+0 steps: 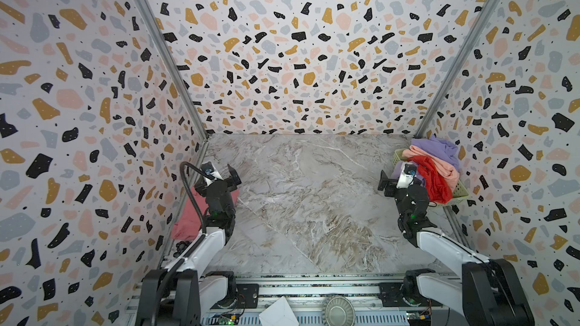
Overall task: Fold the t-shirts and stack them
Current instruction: 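Raise both grippers from rest and move them over the table, then reach the right gripper into the basket and grasp the red t-shirt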
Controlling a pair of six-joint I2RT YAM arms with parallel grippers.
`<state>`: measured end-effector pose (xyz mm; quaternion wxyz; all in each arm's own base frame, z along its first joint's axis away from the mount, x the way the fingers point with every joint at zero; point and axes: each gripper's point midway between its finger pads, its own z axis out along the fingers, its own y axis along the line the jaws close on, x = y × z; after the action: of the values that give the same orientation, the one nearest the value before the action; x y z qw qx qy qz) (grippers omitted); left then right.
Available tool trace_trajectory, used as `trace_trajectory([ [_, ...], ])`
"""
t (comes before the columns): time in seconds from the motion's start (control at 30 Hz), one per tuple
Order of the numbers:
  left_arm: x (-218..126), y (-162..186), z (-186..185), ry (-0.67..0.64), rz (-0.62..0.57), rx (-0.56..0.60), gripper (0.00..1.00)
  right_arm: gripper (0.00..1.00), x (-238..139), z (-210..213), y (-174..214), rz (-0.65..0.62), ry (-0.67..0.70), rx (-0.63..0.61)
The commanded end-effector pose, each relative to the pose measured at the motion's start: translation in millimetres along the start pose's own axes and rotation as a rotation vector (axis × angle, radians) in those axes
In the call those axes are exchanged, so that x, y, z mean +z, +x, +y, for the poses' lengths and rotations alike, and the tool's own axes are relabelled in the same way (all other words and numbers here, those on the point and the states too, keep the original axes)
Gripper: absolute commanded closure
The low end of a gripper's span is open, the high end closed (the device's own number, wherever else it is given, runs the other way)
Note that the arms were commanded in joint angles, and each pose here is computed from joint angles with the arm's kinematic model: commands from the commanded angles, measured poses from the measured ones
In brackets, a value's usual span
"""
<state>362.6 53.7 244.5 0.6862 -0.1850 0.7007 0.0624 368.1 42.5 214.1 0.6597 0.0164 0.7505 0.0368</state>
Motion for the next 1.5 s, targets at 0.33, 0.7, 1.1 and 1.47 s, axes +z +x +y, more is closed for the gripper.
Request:
trace_trajectory([
  [0.33, -101, 28, -150, 0.660, 0.465, -0.553, 0.00, 0.01, -102, 190, 55, 0.478, -0.567, 0.337],
  [0.7, -147, 23, -186, 0.779, 0.447, -0.653, 0.01, 0.01, -79, 208, 63, 0.511, -0.652, 0.235],
  [1.1, -130, -28, -265, 0.981, 0.328, -0.314, 0.00, 0.01, 34, -66, -65, 0.173, 0.226, 0.091],
  [1.47, -167, 22, -348, 1.150, 0.458, -0.105, 0.00, 0.06, 75, -177, -35, 0.366, 0.341, 0.106],
])
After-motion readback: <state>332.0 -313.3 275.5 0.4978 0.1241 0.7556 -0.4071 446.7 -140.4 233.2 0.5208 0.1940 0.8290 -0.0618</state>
